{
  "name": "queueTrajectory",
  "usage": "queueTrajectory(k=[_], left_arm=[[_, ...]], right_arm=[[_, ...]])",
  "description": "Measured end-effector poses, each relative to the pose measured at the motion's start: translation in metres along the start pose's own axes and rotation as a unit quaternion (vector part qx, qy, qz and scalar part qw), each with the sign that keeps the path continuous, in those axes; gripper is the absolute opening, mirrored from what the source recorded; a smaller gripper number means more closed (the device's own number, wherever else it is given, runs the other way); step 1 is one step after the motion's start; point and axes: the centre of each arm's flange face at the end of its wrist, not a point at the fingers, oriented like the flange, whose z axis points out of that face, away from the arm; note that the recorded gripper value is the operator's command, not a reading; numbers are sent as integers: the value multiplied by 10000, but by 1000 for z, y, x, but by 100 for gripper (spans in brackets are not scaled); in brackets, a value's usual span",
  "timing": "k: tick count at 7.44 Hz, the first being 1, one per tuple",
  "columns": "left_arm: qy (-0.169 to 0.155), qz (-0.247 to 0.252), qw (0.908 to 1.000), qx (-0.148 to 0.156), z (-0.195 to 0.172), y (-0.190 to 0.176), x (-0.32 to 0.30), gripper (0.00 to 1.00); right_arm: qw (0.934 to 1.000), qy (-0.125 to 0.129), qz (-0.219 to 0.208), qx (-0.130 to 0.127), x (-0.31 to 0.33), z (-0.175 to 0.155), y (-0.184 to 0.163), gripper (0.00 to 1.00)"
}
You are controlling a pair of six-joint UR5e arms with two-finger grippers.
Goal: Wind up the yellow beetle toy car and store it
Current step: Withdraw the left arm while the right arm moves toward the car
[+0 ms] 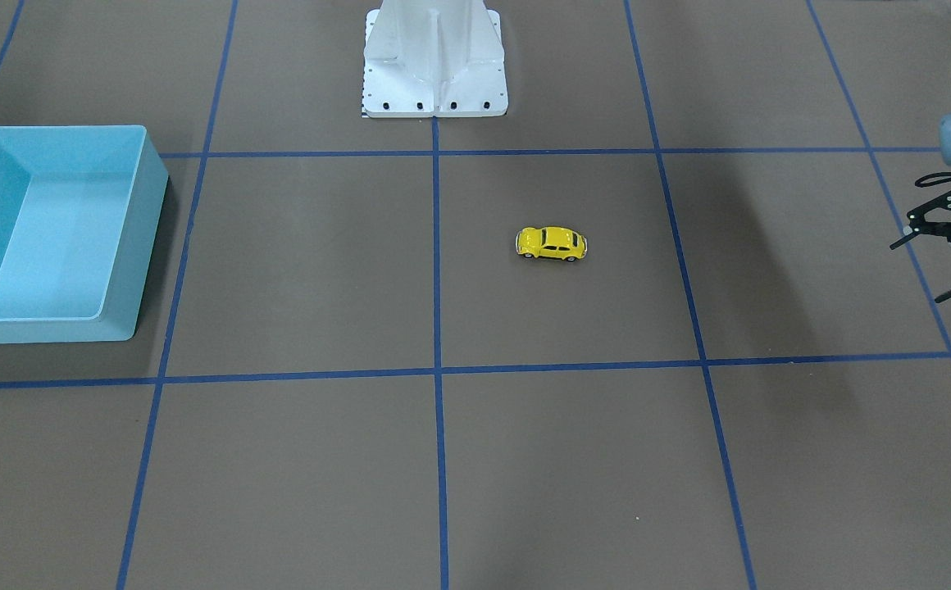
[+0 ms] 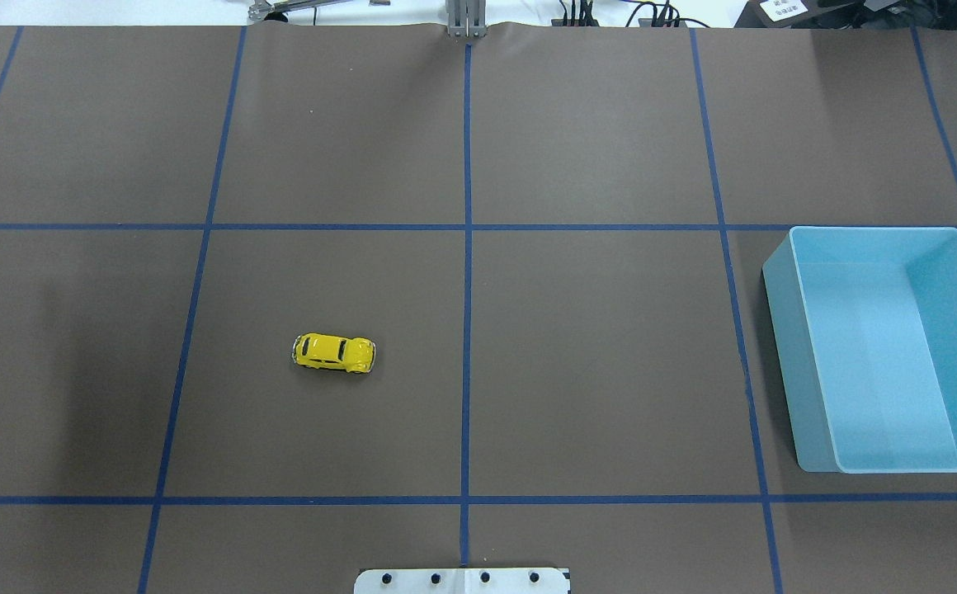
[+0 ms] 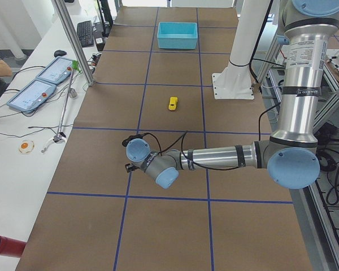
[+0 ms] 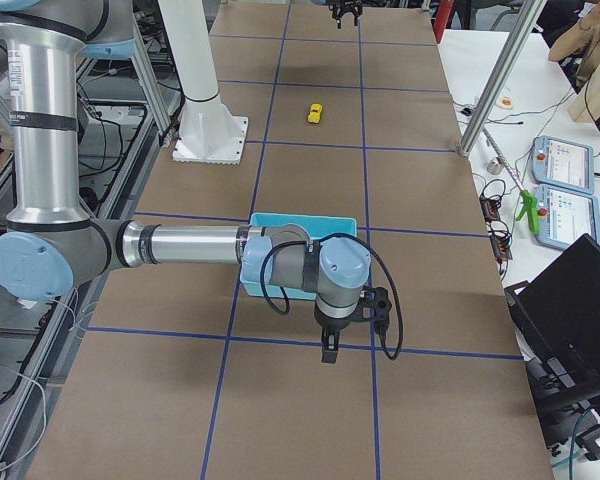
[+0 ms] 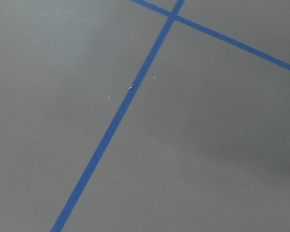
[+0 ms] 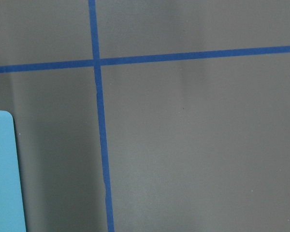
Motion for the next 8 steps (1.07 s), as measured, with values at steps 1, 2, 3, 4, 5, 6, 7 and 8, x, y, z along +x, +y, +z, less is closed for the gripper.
queueTrajectory(k=[1,2,3,4,5,6,7,8], left_arm=[[-132,-289,9994,-129,-8,7,-11,100],[-200,-627,9975,-240,-18,14,-21,100],[-259,-994,9943,-287,-29,22,-29,100],[-314,-1406,9892,-289,-38,31,-34,100],[-356,-1792,9828,-283,-44,41,-37,100],[-383,-2159,9752,-303,-51,54,-39,100],[-393,-2455,9680,-332,-59,66,-40,100],[-391,-2667,9623,-355,-67,75,-38,100]], right_arm=[[9992,25,-401,53,-40,-6,-28,100],[9968,32,-800,26,-83,-2,-53,100],[9930,21,-1180,-1,-127,2,-74,100],[9869,8,-1613,-8,-181,6,-98,100],[9790,34,-2036,44,-236,5,-117,100],[9694,109,-2447,153,-288,1,-130,100],[9589,127,-2825,234,-335,2,-133,100],[9474,77,-3180,344,-372,5,-131,100]])
